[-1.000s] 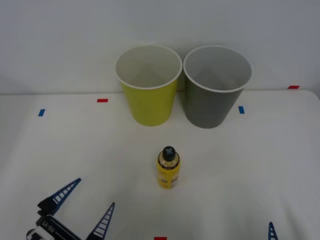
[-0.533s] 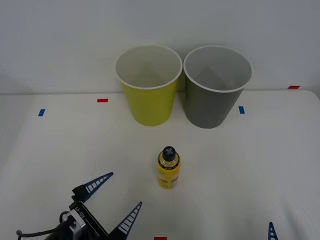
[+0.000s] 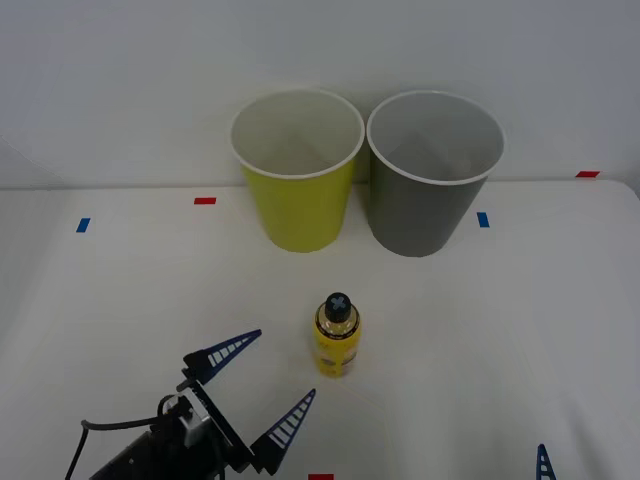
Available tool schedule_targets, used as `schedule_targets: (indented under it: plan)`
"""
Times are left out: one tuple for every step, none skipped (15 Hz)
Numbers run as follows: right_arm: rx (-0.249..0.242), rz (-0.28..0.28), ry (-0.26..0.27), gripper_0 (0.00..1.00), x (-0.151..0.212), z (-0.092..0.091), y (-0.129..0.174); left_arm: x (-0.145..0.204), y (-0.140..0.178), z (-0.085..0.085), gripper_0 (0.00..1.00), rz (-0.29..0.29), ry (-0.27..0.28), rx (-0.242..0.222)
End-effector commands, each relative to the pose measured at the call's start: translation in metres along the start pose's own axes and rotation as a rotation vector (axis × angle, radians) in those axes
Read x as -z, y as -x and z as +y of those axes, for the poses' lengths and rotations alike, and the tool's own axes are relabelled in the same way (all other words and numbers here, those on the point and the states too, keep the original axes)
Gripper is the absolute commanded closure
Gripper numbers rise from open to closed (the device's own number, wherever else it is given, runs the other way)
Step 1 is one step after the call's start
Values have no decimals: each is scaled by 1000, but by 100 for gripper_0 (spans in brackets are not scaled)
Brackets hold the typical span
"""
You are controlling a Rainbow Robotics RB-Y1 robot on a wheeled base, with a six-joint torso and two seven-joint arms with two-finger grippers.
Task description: Put cans in the gray bin and PET bottles in the light green bin.
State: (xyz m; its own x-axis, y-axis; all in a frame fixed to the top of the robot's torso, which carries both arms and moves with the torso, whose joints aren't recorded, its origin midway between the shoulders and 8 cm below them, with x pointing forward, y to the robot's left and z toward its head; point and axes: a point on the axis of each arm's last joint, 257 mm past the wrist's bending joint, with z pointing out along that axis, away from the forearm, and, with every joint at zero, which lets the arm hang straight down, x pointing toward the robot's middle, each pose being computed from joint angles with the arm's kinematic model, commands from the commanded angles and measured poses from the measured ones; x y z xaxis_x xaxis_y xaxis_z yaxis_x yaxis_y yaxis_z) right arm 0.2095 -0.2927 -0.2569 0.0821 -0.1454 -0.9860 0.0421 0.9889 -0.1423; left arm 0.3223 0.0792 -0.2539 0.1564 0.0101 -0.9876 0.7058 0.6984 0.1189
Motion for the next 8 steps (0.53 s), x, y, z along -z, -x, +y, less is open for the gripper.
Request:
schedule_targets:
  plan:
    - [0, 0, 0, 0, 0, 0, 0, -18, 1, -9, 0, -5, 8, 38]
    - [0, 0, 0, 0, 0, 0, 0, -22, 0, -9, 0, -8, 13, 44]
    - [0, 0, 0, 0, 0, 0, 0, -27, -3, -8, 0, -10, 18, 41]
    - [0, 0, 0, 0, 0, 0, 0, -35, -6, -7, 0, -14, 21, 31]
    - [0, 0, 0, 0, 0, 0, 0, -40, -5, -6, 0, -21, 22, 29]
    - [0, 0, 0, 0, 0, 0, 0, -46, -4, -5, 0, -30, 24, 30]
    - [0, 0, 0, 0, 0, 0, 0, -52, -4, -5, 0, -33, 24, 29]
    - [0, 0, 0, 0, 0, 0, 0, -57, -3, -6, 0, -35, 22, 30]
